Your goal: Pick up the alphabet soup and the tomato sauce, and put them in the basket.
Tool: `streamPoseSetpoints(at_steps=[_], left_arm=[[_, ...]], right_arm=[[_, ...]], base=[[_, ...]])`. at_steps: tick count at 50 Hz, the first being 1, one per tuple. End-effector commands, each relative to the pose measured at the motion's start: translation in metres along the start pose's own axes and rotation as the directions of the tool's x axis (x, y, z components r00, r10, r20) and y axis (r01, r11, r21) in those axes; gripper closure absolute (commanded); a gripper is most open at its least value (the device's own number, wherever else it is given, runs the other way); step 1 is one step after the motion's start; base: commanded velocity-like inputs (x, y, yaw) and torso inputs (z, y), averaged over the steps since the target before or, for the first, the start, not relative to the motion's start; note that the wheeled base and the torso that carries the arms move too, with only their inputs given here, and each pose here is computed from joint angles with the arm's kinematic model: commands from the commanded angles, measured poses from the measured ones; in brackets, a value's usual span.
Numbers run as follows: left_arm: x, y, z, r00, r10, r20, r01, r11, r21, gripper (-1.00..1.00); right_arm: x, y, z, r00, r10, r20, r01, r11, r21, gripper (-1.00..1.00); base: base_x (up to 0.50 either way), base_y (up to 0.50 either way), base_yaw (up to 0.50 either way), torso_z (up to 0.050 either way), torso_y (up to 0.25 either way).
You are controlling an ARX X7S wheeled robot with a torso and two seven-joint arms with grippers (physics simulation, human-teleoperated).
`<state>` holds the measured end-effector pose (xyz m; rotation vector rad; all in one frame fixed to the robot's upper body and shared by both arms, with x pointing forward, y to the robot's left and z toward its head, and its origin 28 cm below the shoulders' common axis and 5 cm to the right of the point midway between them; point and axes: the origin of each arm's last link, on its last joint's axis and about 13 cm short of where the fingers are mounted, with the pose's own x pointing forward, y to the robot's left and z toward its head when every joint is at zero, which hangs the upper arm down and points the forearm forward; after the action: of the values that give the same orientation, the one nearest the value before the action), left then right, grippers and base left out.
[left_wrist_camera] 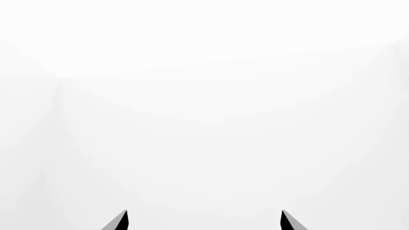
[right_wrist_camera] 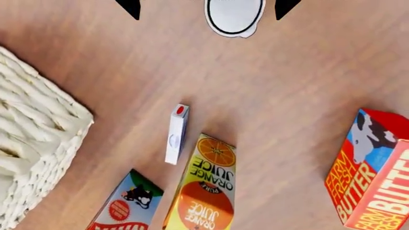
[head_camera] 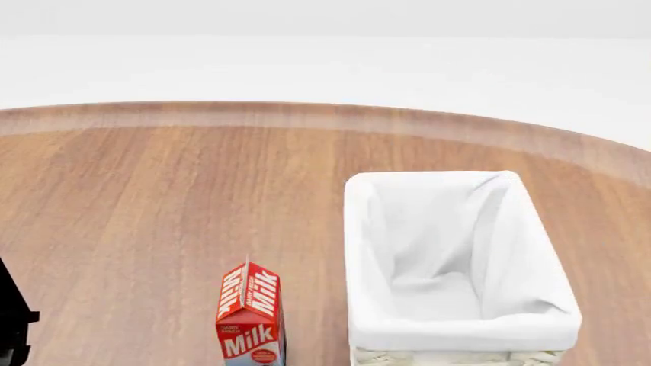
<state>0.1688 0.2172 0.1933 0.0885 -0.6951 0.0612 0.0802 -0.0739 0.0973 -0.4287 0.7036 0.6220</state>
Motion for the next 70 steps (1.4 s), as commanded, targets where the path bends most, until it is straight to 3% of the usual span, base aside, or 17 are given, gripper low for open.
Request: streamPoseSetpoints(at_steps=[1,70], left_arm=[[0.0,0.0,0.001,1.0,0.002,0.002,-0.002,1.0,-0.001,-1.0],[0.0,0.0,0.0,1.0,-0.002,-0.002,0.002,1.0,0.002,-1.0]], right_arm=[[0.001,0.002,-0.001,1.0,0.016,-0.009,-0.016,1.0,-0.007,-1.0],[0.054,0.01,-0.042,0.995,0.089,-0.051,-0.084,0.993,0.087,-1.0]], base=[[0.0,0.0,0.0,0.0,0.0],[0.0,0.0,0.0,0.0,0.0]])
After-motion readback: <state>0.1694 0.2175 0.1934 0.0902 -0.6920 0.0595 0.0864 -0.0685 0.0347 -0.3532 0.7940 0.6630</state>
